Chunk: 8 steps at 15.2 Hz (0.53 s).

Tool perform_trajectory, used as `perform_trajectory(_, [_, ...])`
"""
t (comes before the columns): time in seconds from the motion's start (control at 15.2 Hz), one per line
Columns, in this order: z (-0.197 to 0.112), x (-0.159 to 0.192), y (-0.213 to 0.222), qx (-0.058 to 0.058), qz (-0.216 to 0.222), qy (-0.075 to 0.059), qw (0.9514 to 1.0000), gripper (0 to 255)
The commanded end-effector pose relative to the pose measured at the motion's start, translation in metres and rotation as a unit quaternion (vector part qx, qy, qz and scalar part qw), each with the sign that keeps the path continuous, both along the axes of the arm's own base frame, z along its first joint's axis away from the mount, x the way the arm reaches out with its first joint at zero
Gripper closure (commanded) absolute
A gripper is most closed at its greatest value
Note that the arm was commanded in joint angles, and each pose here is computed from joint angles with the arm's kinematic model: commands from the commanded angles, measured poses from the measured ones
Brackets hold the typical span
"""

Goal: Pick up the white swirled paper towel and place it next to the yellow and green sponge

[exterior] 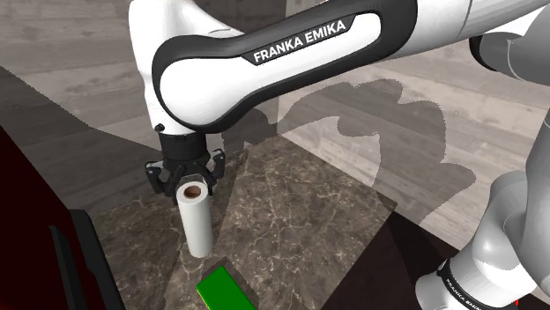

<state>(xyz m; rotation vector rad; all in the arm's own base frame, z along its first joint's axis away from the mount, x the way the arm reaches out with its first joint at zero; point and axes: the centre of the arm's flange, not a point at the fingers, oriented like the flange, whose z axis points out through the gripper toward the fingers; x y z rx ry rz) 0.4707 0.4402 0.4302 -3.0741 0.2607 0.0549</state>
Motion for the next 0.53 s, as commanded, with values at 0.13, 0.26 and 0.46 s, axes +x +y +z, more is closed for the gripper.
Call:
perform_trajectory(0.13, [-0.0144, 0.0000, 0.0012, 0.000, 0.000, 0.000, 1.0000, 255])
perform_trajectory(0.26, [-0.0144, 0.0000, 0.0012, 0.000, 0.000, 0.000, 1.0000, 255])
perform_trajectory(0.46, [-0.0144, 0.0000, 0.0012, 0.000, 0.000, 0.000, 1.0000, 255])
